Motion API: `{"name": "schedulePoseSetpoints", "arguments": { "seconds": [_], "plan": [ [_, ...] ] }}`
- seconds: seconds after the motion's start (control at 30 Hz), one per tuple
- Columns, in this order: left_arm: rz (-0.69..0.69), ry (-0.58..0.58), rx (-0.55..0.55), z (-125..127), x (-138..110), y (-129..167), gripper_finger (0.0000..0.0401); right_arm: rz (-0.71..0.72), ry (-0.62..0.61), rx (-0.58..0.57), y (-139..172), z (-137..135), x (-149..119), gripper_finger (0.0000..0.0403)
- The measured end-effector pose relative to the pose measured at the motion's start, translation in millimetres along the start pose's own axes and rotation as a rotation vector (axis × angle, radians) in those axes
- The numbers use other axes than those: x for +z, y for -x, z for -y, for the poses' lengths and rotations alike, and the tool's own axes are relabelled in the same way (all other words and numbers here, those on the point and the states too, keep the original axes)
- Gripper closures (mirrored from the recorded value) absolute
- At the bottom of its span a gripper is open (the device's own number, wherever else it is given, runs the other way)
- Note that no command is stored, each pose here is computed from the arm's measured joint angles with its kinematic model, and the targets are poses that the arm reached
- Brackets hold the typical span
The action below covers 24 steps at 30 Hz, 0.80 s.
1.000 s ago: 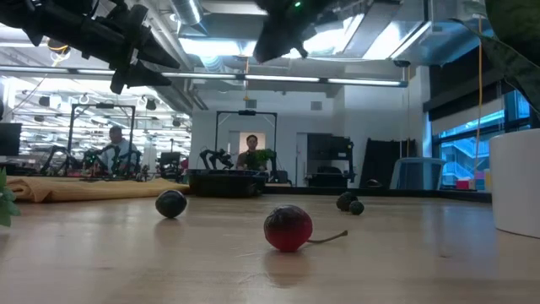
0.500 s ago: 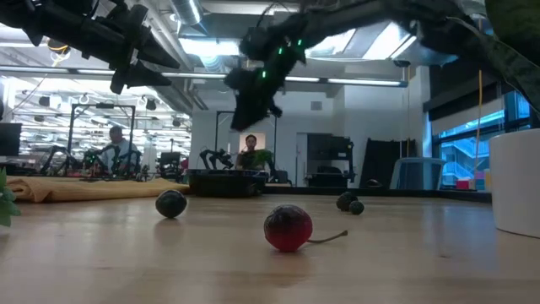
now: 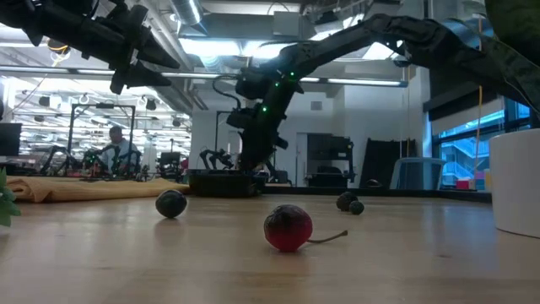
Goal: Pick and placing Produce into tupperware
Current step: Put the red raspberry into the black bin
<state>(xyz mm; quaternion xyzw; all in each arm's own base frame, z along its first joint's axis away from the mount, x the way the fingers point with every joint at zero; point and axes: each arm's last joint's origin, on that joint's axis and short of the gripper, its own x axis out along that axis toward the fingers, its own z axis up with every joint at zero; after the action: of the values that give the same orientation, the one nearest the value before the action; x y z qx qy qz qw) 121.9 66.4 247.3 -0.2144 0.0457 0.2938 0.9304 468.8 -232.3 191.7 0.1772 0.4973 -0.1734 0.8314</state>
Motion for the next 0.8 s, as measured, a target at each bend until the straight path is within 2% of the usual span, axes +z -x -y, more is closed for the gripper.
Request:
{"name": "schedulePoseSetpoints", "arguments": {
  "seconds": [0.43,0.8],
  "plan": [
    [0.0,0.001,0.0,0.0,0.0,0.0,0.0161,-0.034,-0.064,-0.019,-2.9,18.8,-4.5,0.0281],
    [0.0,0.002,0.0,0.0,0.0,0.0,0.0161,-0.055,-0.063,-0.021,-12.2,19.9,-7.7,0.0281]
  ]
}}
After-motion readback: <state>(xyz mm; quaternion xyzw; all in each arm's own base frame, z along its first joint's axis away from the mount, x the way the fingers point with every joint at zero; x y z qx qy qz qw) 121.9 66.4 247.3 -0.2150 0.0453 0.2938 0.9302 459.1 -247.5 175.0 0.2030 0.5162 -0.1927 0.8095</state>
